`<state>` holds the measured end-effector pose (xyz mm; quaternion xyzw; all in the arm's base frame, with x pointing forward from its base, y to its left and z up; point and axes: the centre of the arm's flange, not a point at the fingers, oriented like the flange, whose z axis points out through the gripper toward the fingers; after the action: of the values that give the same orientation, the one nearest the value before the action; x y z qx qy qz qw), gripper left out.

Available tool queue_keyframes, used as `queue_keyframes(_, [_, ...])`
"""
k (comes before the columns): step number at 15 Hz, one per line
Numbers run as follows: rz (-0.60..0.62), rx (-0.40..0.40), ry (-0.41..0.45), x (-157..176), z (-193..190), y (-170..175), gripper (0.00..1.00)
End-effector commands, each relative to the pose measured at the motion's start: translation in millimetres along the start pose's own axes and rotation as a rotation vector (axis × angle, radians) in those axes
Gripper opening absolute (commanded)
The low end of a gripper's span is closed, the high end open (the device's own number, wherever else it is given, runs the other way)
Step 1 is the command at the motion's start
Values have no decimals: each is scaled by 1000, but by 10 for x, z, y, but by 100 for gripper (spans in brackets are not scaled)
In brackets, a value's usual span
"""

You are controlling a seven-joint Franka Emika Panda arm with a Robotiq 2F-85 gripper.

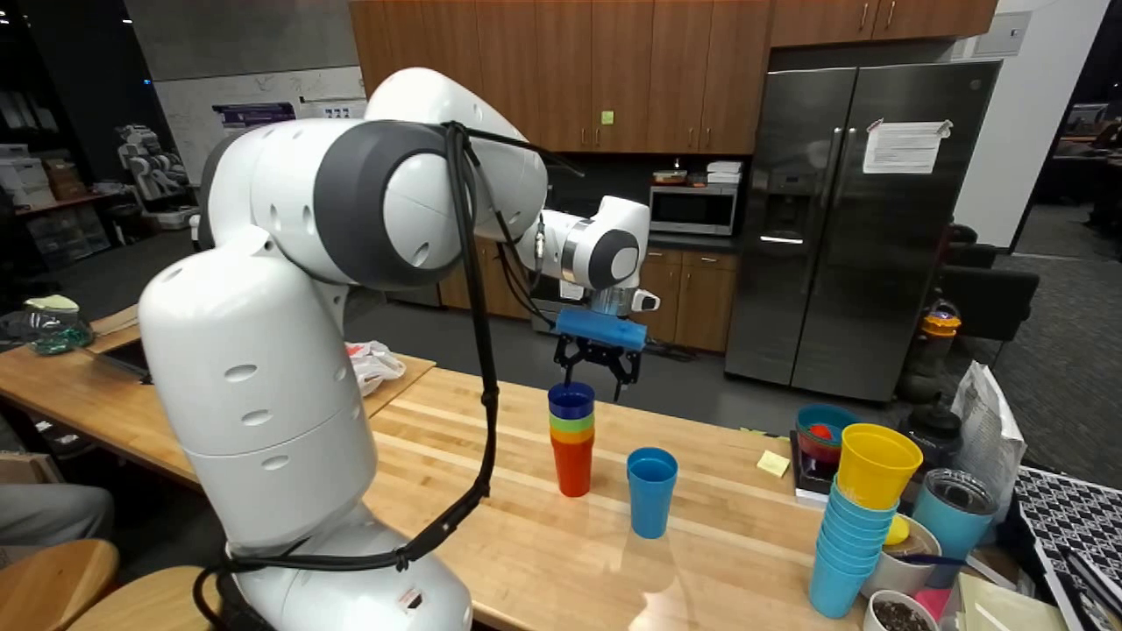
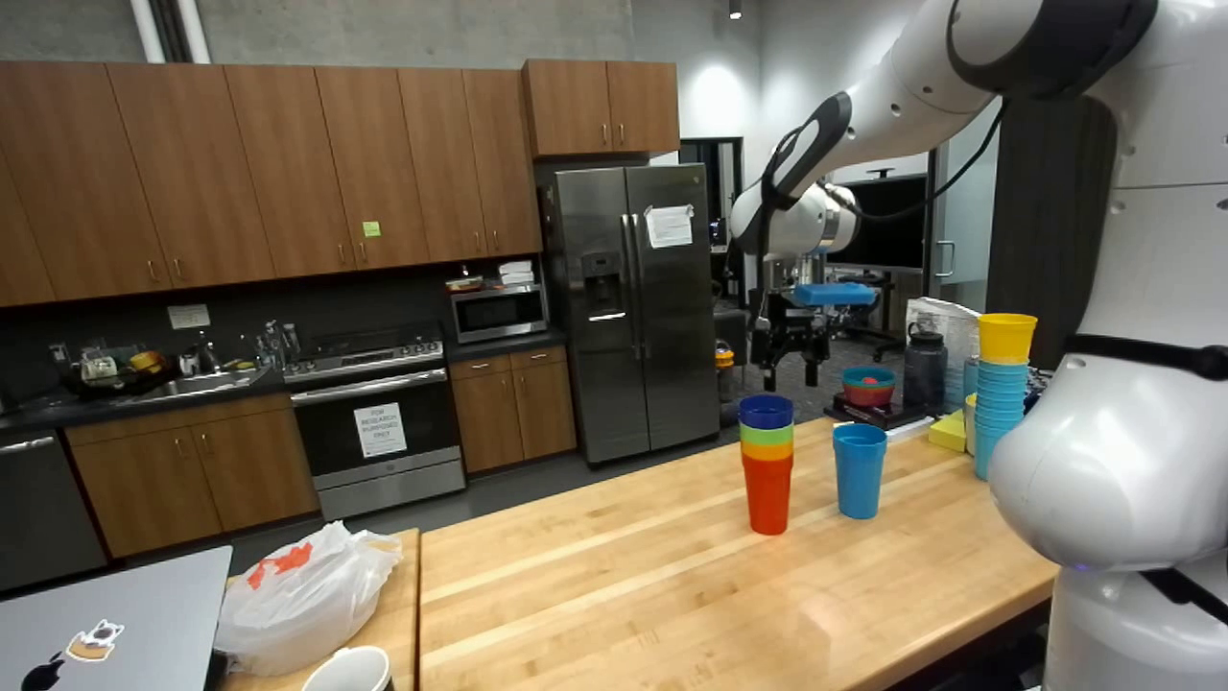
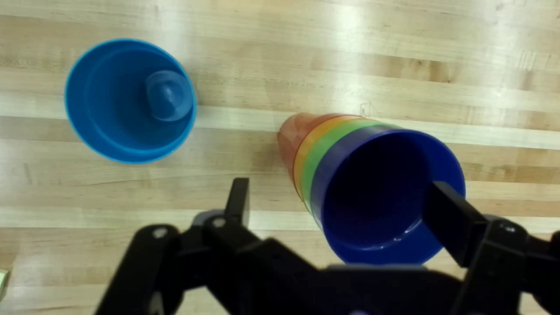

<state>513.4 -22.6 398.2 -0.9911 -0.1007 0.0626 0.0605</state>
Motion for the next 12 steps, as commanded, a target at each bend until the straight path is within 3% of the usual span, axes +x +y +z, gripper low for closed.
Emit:
queue_keyframes(1, [10, 15, 11, -96, 27, 8, 100])
queue_keyframes(12, [26, 47, 0, -118, 140, 48, 100])
